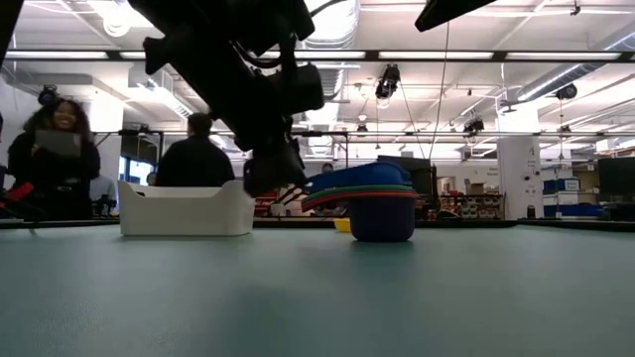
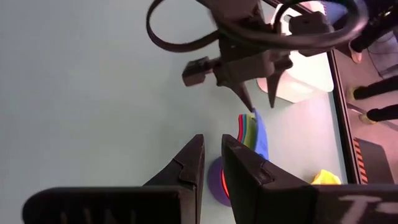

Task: Nest measuring cups in basket
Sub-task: Stack the blue measuring cup on top of the green measuring cup, then stack the yellow measuring cup on top of the blue measuring cup

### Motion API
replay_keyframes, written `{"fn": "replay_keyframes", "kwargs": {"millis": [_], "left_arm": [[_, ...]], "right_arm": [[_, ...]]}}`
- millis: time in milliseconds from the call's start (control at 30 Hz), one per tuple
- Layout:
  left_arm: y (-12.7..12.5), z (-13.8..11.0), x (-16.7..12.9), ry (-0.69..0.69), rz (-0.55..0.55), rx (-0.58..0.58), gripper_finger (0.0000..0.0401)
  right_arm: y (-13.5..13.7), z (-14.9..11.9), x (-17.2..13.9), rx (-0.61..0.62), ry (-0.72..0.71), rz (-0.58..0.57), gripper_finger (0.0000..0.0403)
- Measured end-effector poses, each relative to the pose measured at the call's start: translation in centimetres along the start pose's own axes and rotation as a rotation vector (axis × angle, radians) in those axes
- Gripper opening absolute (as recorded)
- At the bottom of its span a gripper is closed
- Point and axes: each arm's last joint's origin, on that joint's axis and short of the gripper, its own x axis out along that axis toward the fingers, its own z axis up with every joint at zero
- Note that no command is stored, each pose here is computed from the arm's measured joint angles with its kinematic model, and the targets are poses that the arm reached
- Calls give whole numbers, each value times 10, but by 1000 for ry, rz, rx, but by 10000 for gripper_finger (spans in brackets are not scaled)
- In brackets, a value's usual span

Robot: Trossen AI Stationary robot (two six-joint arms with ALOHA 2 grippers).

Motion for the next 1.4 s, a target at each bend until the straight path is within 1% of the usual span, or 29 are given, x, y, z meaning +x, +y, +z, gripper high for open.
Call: {"fn": "replay_keyframes", "kwargs": {"millis": [100,300,400,467,600,767,867,1033,1267,1400], "left_arm": [[-1,0,-3,21,-28,39,129],[5,3,-11,93,-42,137,139],[10,6,-17,86,-55,154,139],[16,7,-23,62,-88,147,139],[35,6,-40,5,-155,98,139],[64,1,-66,-145,-253,28,139],[78,-6,-80,-242,-309,-13,139],[99,-22,-98,-376,-287,-117,140],[110,-48,-106,-475,-246,-223,140],[118,-52,-111,-509,-169,-250,140]], "right_arm": [[0,0,0,0,0,0,43],[0,0,0,5,0,0,43],[0,0,0,23,-1,0,43],[0,0,0,36,0,0,43],[1,-3,2,68,9,0,43],[5,-11,9,117,19,-3,43],[6,-13,15,193,-16,-34,43],[-2,-13,19,375,-48,-75,43],[-21,-16,28,509,-41,-128,43],[-39,-16,35,585,-60,-173,43]]}}
